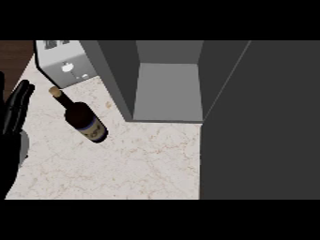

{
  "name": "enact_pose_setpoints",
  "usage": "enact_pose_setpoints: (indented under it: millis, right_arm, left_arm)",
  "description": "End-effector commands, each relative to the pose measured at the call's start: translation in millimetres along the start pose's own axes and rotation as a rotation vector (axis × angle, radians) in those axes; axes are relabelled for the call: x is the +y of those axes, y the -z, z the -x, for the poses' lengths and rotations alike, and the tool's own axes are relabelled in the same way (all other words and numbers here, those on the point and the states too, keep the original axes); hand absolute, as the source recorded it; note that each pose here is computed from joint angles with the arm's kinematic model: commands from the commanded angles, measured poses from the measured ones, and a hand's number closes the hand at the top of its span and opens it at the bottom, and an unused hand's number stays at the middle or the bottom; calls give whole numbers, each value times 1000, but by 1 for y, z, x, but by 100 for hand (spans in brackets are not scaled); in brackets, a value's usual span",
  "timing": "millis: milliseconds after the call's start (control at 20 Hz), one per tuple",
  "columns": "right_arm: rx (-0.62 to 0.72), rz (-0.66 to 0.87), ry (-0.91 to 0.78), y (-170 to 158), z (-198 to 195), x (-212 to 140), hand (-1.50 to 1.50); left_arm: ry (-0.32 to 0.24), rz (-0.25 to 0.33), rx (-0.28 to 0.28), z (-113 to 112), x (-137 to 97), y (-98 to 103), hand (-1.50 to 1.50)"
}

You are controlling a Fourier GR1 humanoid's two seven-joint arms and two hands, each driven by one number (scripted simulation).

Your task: Pick up the wine, place it into the cabinet and close the cabinet

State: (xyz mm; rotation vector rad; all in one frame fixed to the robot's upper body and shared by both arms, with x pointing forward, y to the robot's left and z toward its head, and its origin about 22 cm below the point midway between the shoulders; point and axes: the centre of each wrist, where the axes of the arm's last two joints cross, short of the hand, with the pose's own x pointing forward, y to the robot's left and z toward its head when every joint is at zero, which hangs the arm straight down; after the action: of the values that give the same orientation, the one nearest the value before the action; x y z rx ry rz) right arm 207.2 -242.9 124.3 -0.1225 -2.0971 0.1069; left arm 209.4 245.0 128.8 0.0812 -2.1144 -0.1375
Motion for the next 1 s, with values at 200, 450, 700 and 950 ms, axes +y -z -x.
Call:
enact_pose_setpoints:
  millis: [200, 450, 700, 950]
  right_arm:
    - [-13, -4, 59, -10, -16, 5, -150]
    - [117, -200, 269, -28, -27, 27, -150]
    - [133, -199, 262, -44, -73, 22, -150]
    - [118, -179, 282, -53, -113, 27, -150]
  left_arm:
    - [-187, 287, -73, 10, 31, 37, -150]
    - [-406, 411, 144, 19, 34, 53, -150]
    - [-446, 458, 182, -7, 63, 72, -150]
    - [-451, 451, 198, -43, 68, 87, -150]
